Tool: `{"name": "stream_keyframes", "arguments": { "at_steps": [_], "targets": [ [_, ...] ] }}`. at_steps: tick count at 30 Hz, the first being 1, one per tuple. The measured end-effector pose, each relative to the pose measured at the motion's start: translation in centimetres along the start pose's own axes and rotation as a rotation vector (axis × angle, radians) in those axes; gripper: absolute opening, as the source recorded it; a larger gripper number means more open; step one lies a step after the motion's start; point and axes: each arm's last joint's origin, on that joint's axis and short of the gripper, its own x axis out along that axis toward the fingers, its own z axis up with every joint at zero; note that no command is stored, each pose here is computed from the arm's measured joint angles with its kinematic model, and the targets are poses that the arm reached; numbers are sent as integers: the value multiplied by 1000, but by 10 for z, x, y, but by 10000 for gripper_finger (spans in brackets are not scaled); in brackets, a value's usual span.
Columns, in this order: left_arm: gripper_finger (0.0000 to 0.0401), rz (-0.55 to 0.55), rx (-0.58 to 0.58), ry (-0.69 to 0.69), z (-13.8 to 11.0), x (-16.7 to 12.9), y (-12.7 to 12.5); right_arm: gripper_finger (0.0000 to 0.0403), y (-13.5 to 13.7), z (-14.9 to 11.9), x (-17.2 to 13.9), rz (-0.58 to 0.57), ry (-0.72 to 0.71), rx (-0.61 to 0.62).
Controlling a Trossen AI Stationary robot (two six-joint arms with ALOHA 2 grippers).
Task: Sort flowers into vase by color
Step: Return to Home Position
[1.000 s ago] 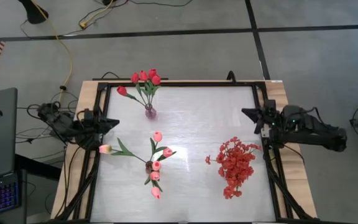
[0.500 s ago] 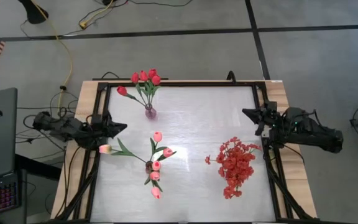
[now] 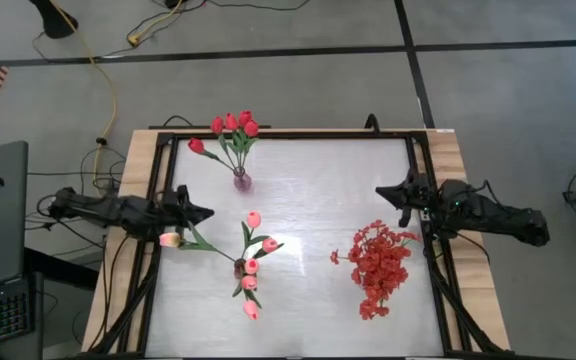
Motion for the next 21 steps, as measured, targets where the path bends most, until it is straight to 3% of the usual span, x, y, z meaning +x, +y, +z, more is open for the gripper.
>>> {"name": "stream_keyframes", "arguments": {
  "at_steps": [8, 15, 21],
  "targets": [
    [0, -89, 42, -18, -9, 5, -1, 16, -3, -21, 8, 22, 40, 5],
    [0, -90, 70, -15, -9, 5, -1, 16, 0, -26, 9, 54, 46, 3],
    [0, -112, 109, -7, -9, 5, -2, 16, 2, -28, 8, 48, 65, -70]
  ]
}}
